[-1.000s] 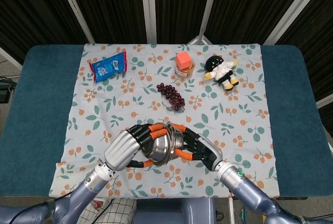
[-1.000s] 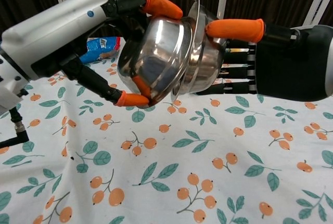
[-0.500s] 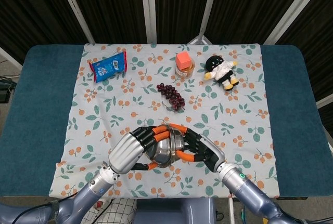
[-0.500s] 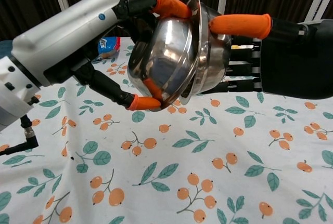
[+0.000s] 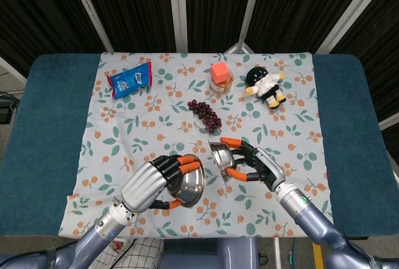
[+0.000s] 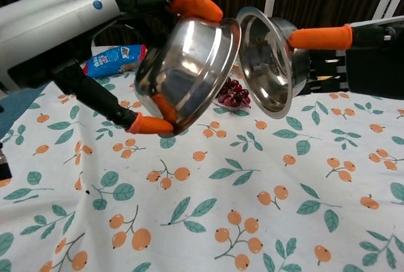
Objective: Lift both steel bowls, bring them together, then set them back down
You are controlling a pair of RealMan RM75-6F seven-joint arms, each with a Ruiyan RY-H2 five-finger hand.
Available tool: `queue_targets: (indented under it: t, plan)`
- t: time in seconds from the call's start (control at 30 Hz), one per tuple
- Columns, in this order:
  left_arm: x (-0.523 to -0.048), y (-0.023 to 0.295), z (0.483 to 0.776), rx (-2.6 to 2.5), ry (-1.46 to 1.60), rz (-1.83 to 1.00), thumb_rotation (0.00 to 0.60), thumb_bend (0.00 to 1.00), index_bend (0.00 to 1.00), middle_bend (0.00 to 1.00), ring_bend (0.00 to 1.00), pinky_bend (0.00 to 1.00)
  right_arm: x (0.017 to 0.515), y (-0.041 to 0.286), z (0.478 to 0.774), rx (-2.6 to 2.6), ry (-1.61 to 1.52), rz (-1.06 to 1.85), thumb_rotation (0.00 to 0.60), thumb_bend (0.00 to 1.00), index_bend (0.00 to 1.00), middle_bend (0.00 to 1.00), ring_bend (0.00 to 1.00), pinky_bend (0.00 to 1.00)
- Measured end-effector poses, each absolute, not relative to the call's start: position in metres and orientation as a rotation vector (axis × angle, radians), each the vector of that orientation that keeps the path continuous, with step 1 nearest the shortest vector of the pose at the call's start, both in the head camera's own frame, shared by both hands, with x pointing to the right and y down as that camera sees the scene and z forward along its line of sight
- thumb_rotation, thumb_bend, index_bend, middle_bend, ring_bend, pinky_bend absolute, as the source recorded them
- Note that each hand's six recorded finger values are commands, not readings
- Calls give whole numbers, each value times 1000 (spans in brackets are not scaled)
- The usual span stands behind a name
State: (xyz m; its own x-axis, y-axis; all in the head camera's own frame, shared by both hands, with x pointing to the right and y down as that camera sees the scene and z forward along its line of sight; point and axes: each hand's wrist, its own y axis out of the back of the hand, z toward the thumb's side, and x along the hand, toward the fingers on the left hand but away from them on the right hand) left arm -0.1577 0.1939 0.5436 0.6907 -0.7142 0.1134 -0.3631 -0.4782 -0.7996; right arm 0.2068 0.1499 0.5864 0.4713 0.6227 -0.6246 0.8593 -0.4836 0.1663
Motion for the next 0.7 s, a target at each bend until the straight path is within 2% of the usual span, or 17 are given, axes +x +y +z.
queue_targets:
  t: [0.3,0.5,0.63,0.7]
  plan:
    - [-188,200,561,-2019,618,-847,600,381,386,524,411,540,245,141,610,2792,1379,-1261,600,467,970,881,928,1000]
    - [-207,206,595,-1950,488,-1024,600,375,377,516,396,512,264,159,645,3102,1288,-1742,600,467,883,830,849,1000]
    - [-215,205,618,-1874,426,-1094,600,357,373,502,374,413,258,178,671,3266,1131,-1960,600,466,854,803,828,997]
    - [-217,203,627,-1824,402,-1116,600,337,369,485,358,349,254,183,676,3289,1105,-1975,600,467,794,755,793,975]
